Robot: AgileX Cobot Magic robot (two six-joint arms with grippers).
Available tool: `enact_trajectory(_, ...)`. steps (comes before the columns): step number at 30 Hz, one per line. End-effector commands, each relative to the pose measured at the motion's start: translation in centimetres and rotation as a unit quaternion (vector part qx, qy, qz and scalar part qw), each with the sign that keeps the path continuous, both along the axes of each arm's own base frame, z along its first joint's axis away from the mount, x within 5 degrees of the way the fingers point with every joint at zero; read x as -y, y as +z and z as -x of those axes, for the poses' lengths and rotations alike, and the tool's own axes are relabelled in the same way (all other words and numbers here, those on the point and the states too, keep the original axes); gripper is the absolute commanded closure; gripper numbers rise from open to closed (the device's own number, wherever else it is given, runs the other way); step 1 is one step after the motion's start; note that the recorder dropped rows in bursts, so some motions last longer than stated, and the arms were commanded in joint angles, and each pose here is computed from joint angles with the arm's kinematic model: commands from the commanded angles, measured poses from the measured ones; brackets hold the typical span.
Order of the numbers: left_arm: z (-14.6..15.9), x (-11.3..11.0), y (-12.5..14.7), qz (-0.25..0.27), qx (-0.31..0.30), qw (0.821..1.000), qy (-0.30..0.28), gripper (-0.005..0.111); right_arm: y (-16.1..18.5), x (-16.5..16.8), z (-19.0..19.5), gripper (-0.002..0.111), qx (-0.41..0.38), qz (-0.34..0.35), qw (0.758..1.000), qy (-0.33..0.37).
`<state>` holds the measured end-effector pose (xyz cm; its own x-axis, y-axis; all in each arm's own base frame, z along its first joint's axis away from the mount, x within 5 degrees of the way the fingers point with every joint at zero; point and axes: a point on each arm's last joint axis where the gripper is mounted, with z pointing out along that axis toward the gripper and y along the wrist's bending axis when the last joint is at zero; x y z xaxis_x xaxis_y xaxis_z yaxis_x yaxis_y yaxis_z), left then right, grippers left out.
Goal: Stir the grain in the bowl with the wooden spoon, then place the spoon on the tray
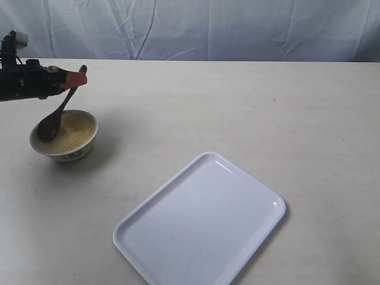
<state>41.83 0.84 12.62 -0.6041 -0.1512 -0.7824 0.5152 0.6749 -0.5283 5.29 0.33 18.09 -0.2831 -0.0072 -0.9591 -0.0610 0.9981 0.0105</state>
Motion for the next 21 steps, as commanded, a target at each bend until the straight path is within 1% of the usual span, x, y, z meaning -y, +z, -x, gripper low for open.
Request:
enact_trajectory(1, 0.1, 1.6, -0.3, 0.025, 0.001, 0.999, -0.033, 0.107, 0.0, 0.0, 0.0, 0.108, 0.007, -0.001, 1.000, 0.002)
enact_trajectory(3, 0.2, 2.2, -0.2, 0.036, -0.011, 0.998, -0.042, 0.107, 0.0, 0.0, 0.0, 0.108, 0.007, -0.001, 1.000, 0.002)
enact_trajectory(4, 0.3, 2.7, -0.1, 0.050, -0.016, 0.997, -0.050, 0.107, 0.0, 0.0, 0.0, 0.108, 0.007, -0.001, 1.000, 0.002)
enact_trajectory(6, 0.4, 2.9, 0.4, 0.074, -0.009, 0.996, -0.056, 0.107, 0.0, 0.0, 0.0, 0.108, 0.007, -0.001, 1.000, 0.002)
enact_trajectory(9, 0.4, 2.9, 1.0, 0.081, -0.007, 0.995, -0.058, 0.107, 0.0, 0.0, 0.0, 0.108, 0.007, -0.001, 1.000, 0.002)
enact_trajectory(13, 0.1, 2.5, 2.1, 0.046, 0.005, 0.998, -0.031, 0.107, 0.0, 0.0, 0.0, 0.108, 0.007, -0.001, 1.000, 0.002)
enact_trajectory(16, 0.1, 2.5, 3.7, 0.032, 0.035, 0.998, -0.035, 0.107, 0.0, 0.0, 0.0, 0.108, 0.007, -0.001, 1.000, 0.002)
enact_trajectory(18, 0.1, 2.4, 5.0, 0.006, 0.057, 0.998, -0.025, 0.107, 0.0, 0.0, 0.0, 0.108, 0.007, -0.001, 1.000, 0.002)
enact_trajectory(19, 0.2, 2.2, 5.6, -0.027, 0.060, 0.998, -0.019, 0.107, 0.0, 0.0, 0.0, 0.108, 0.007, -0.001, 1.000, 0.002)
enact_trajectory(21, 0.4, 2.1, 5.9, -0.056, 0.063, 0.996, -0.026, 0.107, 0.0, 0.0, 0.0, 0.108, 0.007, -0.001, 1.000, 0.002)
